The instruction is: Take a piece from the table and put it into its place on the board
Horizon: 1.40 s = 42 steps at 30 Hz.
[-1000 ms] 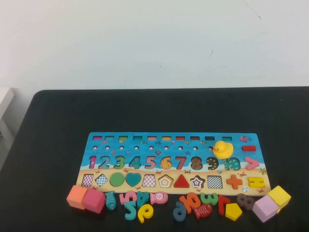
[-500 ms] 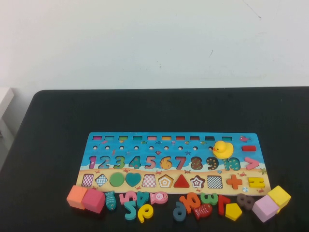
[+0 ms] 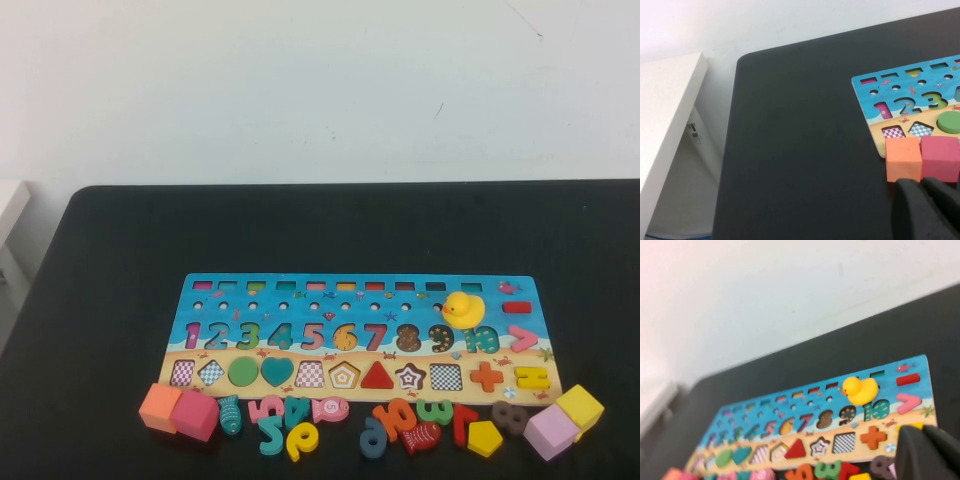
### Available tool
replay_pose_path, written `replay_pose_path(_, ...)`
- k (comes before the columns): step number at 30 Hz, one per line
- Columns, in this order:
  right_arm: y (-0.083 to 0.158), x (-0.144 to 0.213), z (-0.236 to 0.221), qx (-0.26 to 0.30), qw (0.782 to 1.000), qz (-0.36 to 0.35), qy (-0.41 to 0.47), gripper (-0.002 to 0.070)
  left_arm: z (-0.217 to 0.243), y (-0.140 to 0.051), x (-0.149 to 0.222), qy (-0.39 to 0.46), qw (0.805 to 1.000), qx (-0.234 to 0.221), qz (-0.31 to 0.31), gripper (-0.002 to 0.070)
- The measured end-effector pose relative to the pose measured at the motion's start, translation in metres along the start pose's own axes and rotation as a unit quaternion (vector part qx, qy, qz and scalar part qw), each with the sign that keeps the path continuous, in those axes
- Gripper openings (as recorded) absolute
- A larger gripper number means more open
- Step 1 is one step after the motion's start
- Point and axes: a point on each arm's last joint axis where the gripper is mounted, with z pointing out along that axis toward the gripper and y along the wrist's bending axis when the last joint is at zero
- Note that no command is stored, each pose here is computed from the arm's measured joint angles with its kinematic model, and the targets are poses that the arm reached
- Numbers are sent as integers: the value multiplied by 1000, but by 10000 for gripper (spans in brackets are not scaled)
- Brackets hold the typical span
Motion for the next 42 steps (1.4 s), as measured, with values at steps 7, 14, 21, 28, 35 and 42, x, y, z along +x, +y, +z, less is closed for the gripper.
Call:
replay_pose_path(7,35,-59,0,10,973,-191,127,19,0,0,0,0,1000,0,0,-1)
replay_pose_path(14,60,-119,25,-39,894,-327,302,18,0,0,0,0,1000,0,0,-1)
replay_pose_path(21,66,-133,66,-106,838,-343,410,19,0,0,0,0,1000,0,0,-1)
replay_pose_path(28,79,-116,112,-133,749,-407,506,19,0,0,0,0,1000,0,0,-1)
replay_pose_path(35,96,-74,147,-121,669,-456,574,19,0,0,0,0,1000,0,1,-1)
replay_pose_path(42,103,-27,184,-85,660,-455,592,19,0,0,0,0,1000,0,1,-1)
